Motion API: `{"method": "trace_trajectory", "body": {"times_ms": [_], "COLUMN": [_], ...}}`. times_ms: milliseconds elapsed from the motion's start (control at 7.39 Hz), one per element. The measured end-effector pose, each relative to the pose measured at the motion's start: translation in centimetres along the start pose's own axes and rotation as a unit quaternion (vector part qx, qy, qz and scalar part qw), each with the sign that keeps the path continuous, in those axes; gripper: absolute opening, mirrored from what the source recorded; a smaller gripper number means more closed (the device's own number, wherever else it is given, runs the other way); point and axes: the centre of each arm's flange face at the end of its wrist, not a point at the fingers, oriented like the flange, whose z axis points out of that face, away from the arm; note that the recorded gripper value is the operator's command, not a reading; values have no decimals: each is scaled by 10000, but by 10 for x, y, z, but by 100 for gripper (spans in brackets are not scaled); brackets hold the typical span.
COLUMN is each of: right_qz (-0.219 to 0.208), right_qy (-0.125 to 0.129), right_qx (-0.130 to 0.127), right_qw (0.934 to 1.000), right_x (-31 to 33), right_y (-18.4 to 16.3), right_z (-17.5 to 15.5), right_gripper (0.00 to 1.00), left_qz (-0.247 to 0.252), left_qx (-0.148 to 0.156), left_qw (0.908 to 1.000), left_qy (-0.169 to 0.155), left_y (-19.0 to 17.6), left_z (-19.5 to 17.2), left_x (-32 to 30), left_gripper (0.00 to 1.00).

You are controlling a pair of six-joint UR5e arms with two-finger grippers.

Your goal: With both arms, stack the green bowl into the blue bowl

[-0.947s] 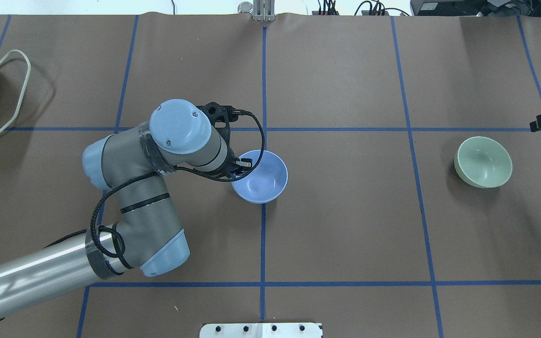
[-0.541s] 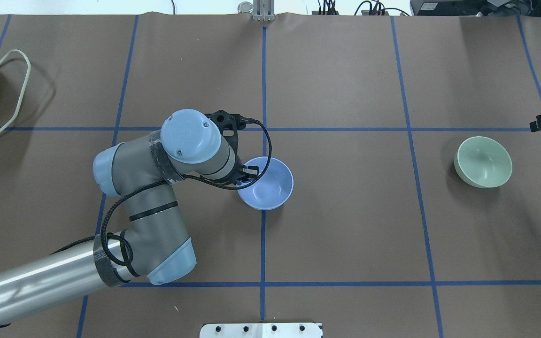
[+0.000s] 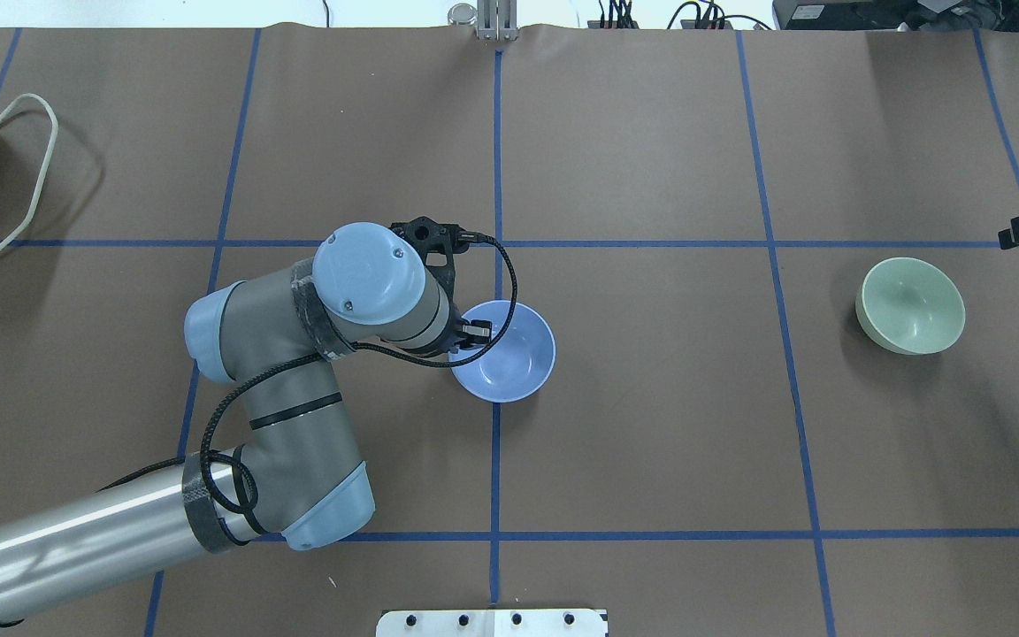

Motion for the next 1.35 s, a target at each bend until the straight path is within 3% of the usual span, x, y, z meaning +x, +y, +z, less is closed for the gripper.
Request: {"method": "trace_trajectory", "body": {"times_ms": [135, 406, 812, 1218, 1353], "right_qz": [0, 0, -22, -195, -258], "right_qy": [-1, -1, 0, -53, -60], "right_qx": [-1, -2, -23, -112, -178], "right_qw": [10000, 10000, 10000, 9997, 9995], "right_x": [0, 0, 1, 0, -2], "right_y": [0, 0, 2, 15, 18], "right_z": [0, 0, 1, 18, 28], "right_gripper": [100, 100, 100, 100, 94], "left_qz": [17, 57, 396, 1336, 1550], "left_qx": [26, 82, 78, -153, -193], "left_qw": [10000, 9999, 9992, 9907, 9873], "left_qy": [9, 90, 36, -195, -295], "left_y": [2, 2, -27, -86, -103], "left_z": [1, -7, -80, -153, -178], "left_x": [0, 1, -49, -227, -304], "left_gripper": [93, 97, 98, 98, 98]}}
